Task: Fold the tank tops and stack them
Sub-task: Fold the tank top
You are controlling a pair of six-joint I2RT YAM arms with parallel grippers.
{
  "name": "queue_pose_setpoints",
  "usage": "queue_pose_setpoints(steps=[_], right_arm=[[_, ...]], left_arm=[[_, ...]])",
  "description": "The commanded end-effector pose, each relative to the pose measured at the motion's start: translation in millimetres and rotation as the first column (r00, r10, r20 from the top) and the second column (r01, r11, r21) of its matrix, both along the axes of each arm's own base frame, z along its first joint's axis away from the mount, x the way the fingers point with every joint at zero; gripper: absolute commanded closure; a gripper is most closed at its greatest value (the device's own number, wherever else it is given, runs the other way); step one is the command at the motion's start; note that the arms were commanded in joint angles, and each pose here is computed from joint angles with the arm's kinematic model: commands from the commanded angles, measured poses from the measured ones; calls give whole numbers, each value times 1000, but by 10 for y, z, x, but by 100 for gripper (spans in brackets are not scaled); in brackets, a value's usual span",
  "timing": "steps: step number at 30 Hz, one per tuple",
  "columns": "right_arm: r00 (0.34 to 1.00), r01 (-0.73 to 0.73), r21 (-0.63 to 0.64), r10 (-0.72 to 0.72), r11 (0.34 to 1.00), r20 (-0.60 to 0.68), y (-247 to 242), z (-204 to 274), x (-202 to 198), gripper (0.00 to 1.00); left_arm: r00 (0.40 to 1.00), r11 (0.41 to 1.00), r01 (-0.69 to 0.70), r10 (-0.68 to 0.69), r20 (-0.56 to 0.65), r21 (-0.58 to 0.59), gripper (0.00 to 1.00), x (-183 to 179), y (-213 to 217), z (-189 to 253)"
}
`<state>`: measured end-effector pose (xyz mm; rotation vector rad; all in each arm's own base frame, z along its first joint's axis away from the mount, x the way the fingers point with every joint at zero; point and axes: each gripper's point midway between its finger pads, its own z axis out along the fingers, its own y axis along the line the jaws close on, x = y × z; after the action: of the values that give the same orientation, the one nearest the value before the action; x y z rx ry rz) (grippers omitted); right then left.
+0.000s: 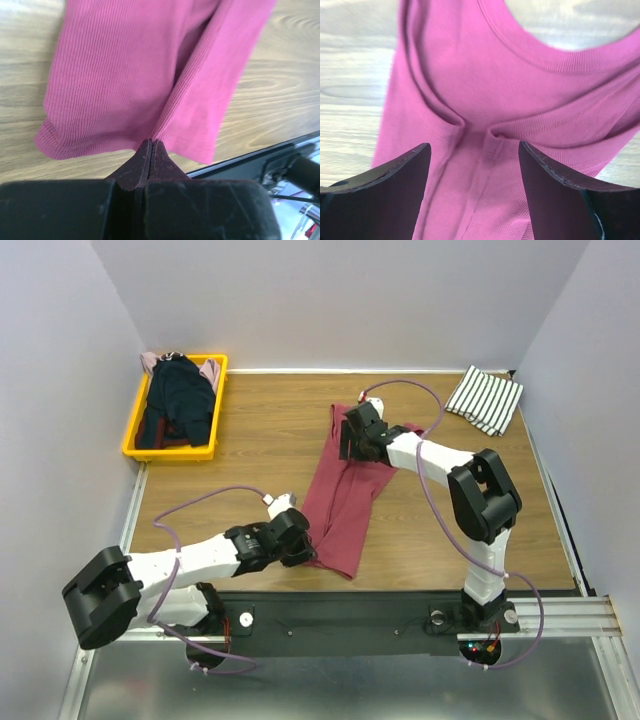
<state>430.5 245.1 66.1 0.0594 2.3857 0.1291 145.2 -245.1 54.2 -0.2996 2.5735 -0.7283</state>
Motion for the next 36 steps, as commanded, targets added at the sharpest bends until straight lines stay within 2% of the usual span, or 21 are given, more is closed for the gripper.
queue_pose_setpoints(steps=[1,7,8,11,12,14,16,20,23,26,36], right_arm=[[994,-8,10,7,1000,111,16,508,166,23],[995,-73,89,66,993,79,121,595,-39,24],[996,-76,84,72,994,51,98,490,-152,28],[995,-89,107,84,990,47,136,538,-438,30],[995,-99,95,98,991,15,121,395,-621,32],[990,-141,100,138,985,33,274,465,-914,33],[988,-157,90,158,984,-3,297,300,-1223,33],[962,-264,104,269,959,-39,589,158,-1922,35],[950,-305,84,310,948,-48,687,85,-2301,35],[949,-307,32,309,951,-63,649,23,-2508,36],[956,-285,19,286,958,-63,513,-3,-2812,37]], left_arm=[[997,998,56,-57,-61,-18,100,-154,-29,-174],[996,998,57,-59,-65,-29,100,-190,-1,-194],[997,998,55,-57,-51,-38,100,-167,-15,-142],[997,997,73,-74,-29,-32,100,-134,-43,-83],[997,997,76,-77,-25,-35,100,-125,-55,-68],[996,995,92,-92,-14,-43,100,-115,-92,-51],[995,994,96,-97,-8,-47,96,-111,-103,-38],[995,994,97,-97,-3,-57,80,-114,-99,-37],[996,993,92,-92,4,-67,71,-117,-86,-1],[997,994,80,-79,15,-75,61,-108,-61,37],[1000,999,-19,20,13,-33,57,-7,169,22]])
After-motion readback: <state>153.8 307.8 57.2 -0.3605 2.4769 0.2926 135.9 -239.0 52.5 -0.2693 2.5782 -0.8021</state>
